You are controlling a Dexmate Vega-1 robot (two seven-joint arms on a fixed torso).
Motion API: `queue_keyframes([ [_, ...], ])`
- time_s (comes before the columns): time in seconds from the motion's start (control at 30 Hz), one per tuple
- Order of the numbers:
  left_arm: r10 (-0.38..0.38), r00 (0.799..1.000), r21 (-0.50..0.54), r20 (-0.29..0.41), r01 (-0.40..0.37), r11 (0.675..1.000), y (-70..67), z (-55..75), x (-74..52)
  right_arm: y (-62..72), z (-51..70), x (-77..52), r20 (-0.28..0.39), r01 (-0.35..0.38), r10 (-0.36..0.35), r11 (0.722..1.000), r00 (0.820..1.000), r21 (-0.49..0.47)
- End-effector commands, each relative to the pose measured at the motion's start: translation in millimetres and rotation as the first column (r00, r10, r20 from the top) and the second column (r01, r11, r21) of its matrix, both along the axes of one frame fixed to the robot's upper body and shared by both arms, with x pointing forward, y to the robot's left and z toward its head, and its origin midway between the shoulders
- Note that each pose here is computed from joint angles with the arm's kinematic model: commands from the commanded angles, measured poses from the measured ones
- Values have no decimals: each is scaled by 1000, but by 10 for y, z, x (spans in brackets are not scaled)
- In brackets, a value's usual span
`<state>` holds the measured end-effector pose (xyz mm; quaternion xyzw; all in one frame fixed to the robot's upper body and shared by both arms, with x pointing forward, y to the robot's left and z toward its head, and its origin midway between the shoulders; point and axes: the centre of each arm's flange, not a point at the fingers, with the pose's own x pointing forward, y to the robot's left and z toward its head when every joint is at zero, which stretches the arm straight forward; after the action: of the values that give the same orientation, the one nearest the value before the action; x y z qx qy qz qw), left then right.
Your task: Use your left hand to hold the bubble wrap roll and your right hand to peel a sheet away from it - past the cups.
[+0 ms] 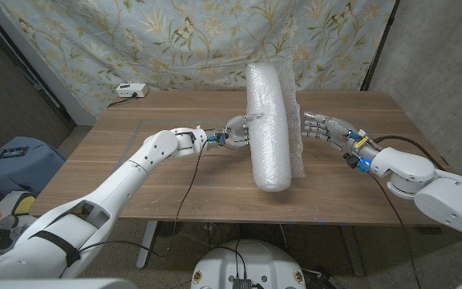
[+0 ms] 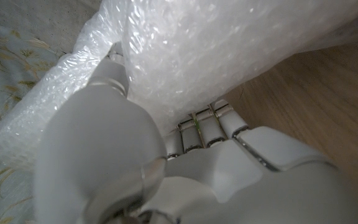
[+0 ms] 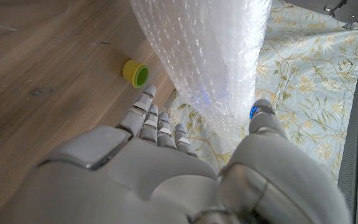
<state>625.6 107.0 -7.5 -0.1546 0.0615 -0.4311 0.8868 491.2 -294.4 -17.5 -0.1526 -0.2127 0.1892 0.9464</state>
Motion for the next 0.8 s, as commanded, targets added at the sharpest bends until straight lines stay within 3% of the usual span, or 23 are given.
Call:
queue_keyframes([
  [0.03, 5, 1000, -3, -28, -6, 1000, -21, -69, -39, 48, 17, -27, -27, -16, 14, 998, 1000, -60],
  [0.8, 6, 999, -56, -33, -8, 998, -31, -169, -70, 268, 159, 67, -76, -40, 27, 984, 997, -172],
])
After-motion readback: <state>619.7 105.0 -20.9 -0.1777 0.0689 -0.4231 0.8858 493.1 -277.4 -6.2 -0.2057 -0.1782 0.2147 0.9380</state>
